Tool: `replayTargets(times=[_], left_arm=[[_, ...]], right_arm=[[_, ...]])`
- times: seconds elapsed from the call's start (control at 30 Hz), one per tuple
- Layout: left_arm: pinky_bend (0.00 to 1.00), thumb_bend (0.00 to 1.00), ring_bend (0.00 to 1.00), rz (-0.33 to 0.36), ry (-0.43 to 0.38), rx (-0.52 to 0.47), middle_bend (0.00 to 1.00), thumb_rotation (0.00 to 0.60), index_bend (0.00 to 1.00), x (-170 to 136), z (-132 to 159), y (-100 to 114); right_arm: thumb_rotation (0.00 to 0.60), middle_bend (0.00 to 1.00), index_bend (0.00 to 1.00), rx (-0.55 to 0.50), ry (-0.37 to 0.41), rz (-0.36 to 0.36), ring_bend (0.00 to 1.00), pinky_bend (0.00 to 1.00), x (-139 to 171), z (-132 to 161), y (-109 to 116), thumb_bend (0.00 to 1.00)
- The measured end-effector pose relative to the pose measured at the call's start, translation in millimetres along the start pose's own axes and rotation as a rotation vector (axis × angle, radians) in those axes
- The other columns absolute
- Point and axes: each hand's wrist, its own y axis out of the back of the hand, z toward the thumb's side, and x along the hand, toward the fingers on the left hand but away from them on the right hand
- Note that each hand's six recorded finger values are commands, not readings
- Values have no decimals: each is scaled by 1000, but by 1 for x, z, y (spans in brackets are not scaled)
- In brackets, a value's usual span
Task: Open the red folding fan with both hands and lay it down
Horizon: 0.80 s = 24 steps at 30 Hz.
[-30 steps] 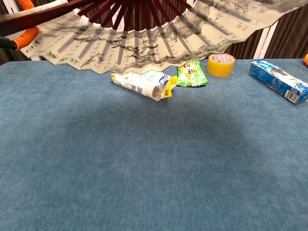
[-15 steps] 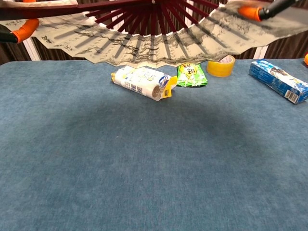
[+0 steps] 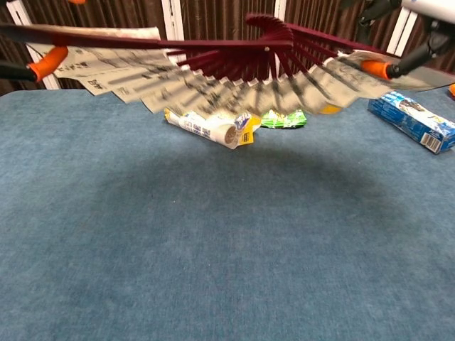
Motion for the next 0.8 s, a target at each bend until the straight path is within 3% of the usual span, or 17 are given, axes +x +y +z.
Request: replayTargets(times=[0.13,0.4,0.8], left_arm=[[130,566,0,-15,-5,-49,0,600,103,-2,2,0],[129,566,0,-10,2,-112,0,600,101,-5,4,7],[127,566,0,-71,68,-134,0,600,100,-36,-14,21]], right_arm=[[600,88,3,2,-22,53,166,72,1,1,-6,349],[600,82,0,51,-42,100,166,66,1,-1,-8,348],[600,66,0,79,-117,86,166,62,9,-32,7,338]])
